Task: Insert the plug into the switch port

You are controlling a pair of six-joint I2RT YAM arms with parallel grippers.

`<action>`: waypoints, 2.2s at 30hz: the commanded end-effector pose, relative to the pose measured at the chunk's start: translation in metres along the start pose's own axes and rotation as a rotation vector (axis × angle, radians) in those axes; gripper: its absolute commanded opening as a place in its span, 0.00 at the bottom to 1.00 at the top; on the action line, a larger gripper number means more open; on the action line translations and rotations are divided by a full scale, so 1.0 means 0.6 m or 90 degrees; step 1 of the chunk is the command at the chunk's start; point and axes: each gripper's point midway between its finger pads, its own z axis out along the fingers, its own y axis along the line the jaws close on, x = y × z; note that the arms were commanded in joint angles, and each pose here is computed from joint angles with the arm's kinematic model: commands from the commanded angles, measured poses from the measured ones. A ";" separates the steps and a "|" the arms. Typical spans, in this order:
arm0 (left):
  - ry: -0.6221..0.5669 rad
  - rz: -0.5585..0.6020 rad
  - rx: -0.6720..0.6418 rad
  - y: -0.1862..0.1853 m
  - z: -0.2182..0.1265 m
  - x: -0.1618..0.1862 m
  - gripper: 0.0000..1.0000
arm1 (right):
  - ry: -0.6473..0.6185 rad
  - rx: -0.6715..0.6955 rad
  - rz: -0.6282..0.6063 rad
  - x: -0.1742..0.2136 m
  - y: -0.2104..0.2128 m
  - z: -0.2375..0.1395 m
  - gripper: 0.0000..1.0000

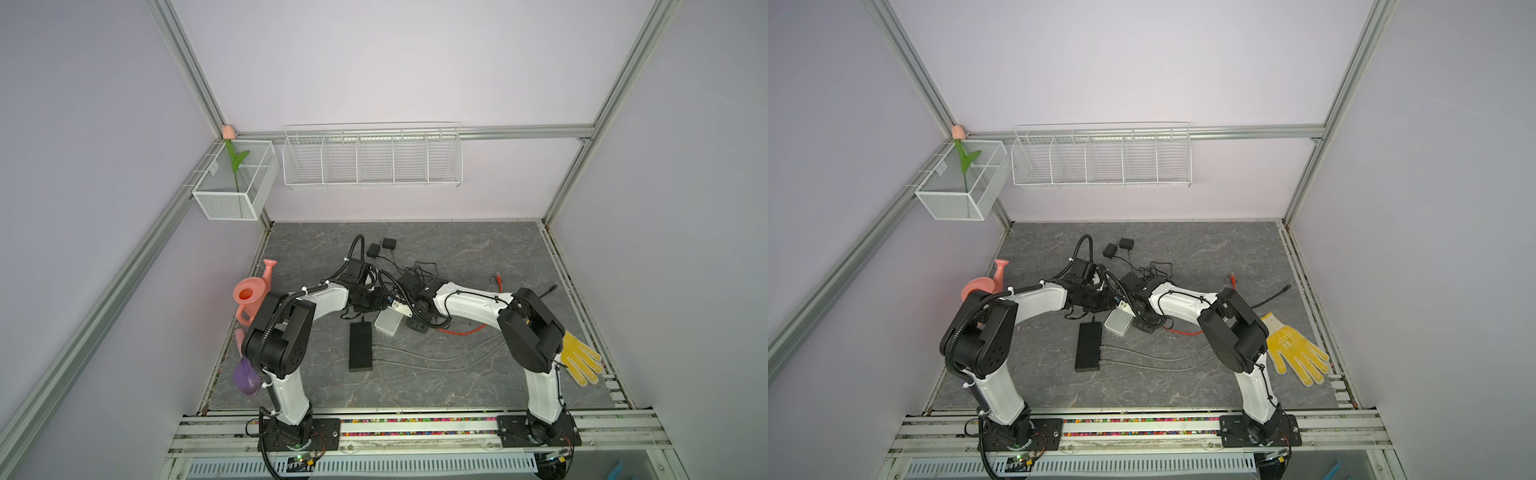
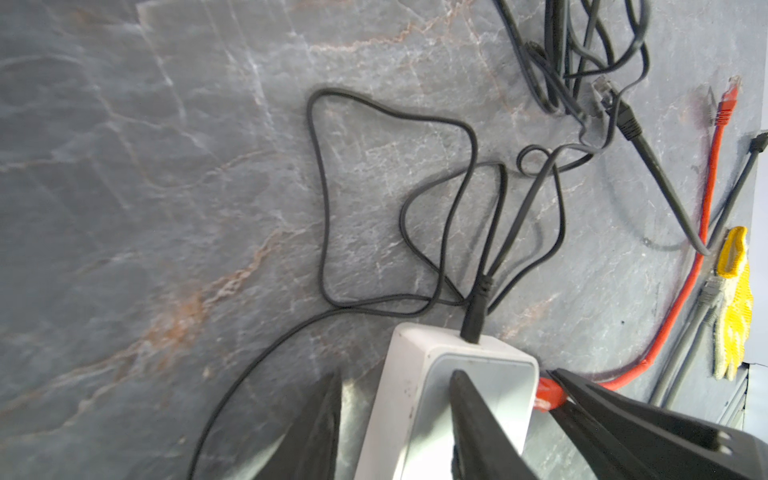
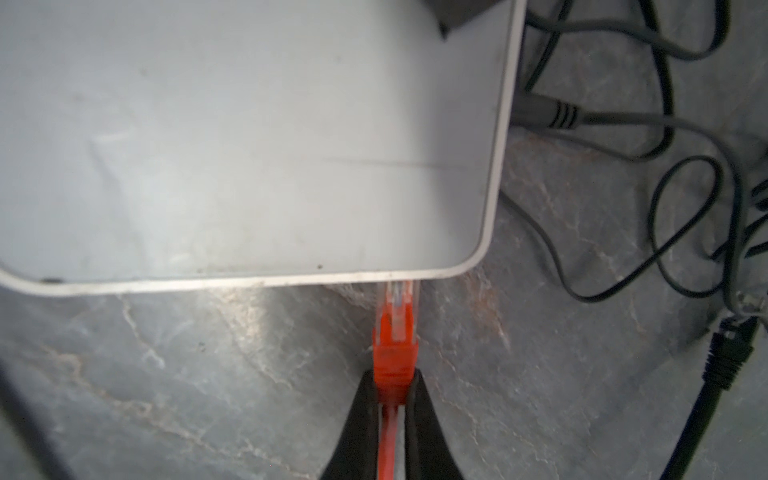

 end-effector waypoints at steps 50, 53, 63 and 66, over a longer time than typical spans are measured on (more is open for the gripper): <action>0.053 0.013 0.128 -0.049 -0.042 0.057 0.49 | -0.151 0.003 0.027 -0.052 0.005 -0.056 0.07; 0.061 -0.017 0.141 -0.034 -0.033 0.055 0.48 | -0.142 0.015 0.027 -0.039 0.003 -0.057 0.06; 0.046 -0.040 0.174 -0.029 -0.037 0.036 0.47 | -0.045 0.053 0.012 0.022 -0.003 -0.023 0.07; 0.043 -0.039 0.179 -0.030 -0.038 0.033 0.47 | -0.036 0.056 0.010 0.032 -0.001 -0.022 0.07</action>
